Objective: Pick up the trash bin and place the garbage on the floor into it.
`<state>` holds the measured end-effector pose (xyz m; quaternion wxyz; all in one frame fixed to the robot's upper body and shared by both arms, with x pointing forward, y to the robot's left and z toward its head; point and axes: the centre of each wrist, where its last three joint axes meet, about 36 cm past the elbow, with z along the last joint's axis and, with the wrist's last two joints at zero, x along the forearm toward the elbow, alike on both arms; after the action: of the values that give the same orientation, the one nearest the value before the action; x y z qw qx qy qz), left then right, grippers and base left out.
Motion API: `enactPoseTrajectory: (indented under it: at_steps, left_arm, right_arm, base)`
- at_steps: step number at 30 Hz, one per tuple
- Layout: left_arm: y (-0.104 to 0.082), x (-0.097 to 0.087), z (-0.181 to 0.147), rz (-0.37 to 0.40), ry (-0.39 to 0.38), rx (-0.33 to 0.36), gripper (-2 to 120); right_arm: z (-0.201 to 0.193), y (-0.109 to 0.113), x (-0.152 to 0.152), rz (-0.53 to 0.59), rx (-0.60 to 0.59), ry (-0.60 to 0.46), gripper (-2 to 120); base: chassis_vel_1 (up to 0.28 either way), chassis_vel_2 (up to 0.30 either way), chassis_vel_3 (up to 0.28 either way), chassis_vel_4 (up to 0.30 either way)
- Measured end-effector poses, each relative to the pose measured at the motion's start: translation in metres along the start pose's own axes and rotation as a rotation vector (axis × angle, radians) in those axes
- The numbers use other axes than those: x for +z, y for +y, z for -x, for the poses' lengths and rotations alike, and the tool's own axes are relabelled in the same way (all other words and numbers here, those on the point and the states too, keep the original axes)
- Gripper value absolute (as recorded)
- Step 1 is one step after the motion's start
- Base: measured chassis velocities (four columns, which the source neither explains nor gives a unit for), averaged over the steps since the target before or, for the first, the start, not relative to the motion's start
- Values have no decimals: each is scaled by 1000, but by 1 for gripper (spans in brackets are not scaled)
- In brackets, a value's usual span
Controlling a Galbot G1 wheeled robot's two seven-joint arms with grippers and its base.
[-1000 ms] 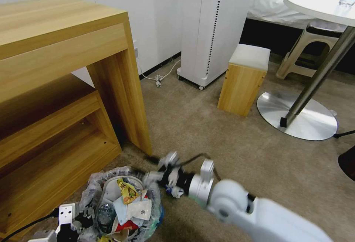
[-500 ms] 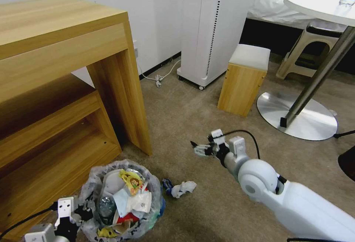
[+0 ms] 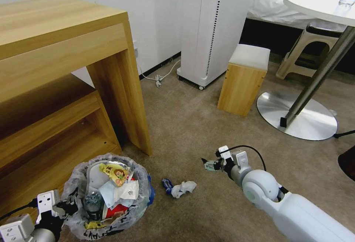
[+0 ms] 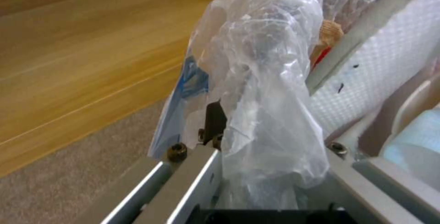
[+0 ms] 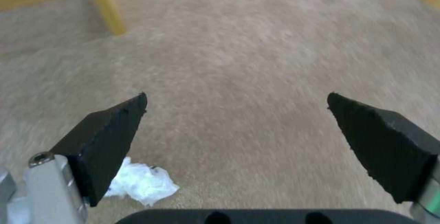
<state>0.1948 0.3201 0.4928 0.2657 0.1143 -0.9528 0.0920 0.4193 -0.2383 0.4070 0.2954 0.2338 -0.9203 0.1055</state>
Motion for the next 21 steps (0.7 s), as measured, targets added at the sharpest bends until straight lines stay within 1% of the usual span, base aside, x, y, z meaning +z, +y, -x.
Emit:
enactPoseTrajectory:
  at_steps: [1, 2, 4, 5, 7, 8, 10, 11, 13, 14, 15, 19, 20, 21]
  left_arm:
    - [0, 0, 0, -6, 4, -3, 1]
    - [0, 0, 0, -6, 4, -3, 1]
    - [2, 0, 2, -19, 12, -12, 1]
    - [2, 0, 2, -19, 12, -12, 1]
    - [1, 0, 3, -23, 10, -13, 1]
    - [1, 0, 3, -23, 10, -13, 1]
    - [2, 3, 6, -24, 11, -17, 1]
    - [2, 3, 6, -24, 11, -17, 1]
    - [2, 5, 7, -24, 7, -25, 1]
    - [2, 6, 8, -22, 5, -27, 1]
    - [2, 6, 8, -22, 5, -27, 1]
    - [2, 11, 10, -21, 0, -40, 1]
    - [2, 11, 10, -21, 0, -40, 1]
    - [2, 13, 10, -22, 0, -44, 1]
  right_arm:
    - [1, -5, -2, -41, -26, 2, 100]
    - [1, -5, -2, -41, -26, 2, 100]
    - [7, -15, -10, -117, -87, 39, 100]
    - [7, -15, -10, -117, -87, 39, 100]
    - [14, -26, -21, -160, -130, 50, 100]
    - [14, -26, -21, -160, -130, 50, 100]
    - [23, -37, -31, -224, -175, 60, 100]
    - [23, -37, -31, -224, -175, 60, 100]
    - [31, -46, -40, -298, -223, 67, 100]
    - [36, -47, -42, -332, -245, 79, 100]
    - [36, -47, -42, -332, -245, 79, 100]
    - [62, -47, -41, -486, -355, 142, 100]
    - [62, -47, -41, -486, -355, 142, 100]
    - [69, -45, -42, -528, -392, 151, 100]
  base:
    - [0, 0, 0, 0]
    - [0, 0, 0, 0]
    - [0, 0, 0, 0]
    - [0, 0, 0, 0]
    - [0, 0, 0, 0]
    - [0, 0, 0, 0]
    - [0, 0, 0, 0]
    - [0, 0, 0, 0]
    - [0, 0, 0, 0]
    - [0, 0, 0, 0]
    - [0, 0, 0, 0]
    - [0, 0, 0, 0]
    - [0, 0, 0, 0]
    - [0, 0, 0, 0]
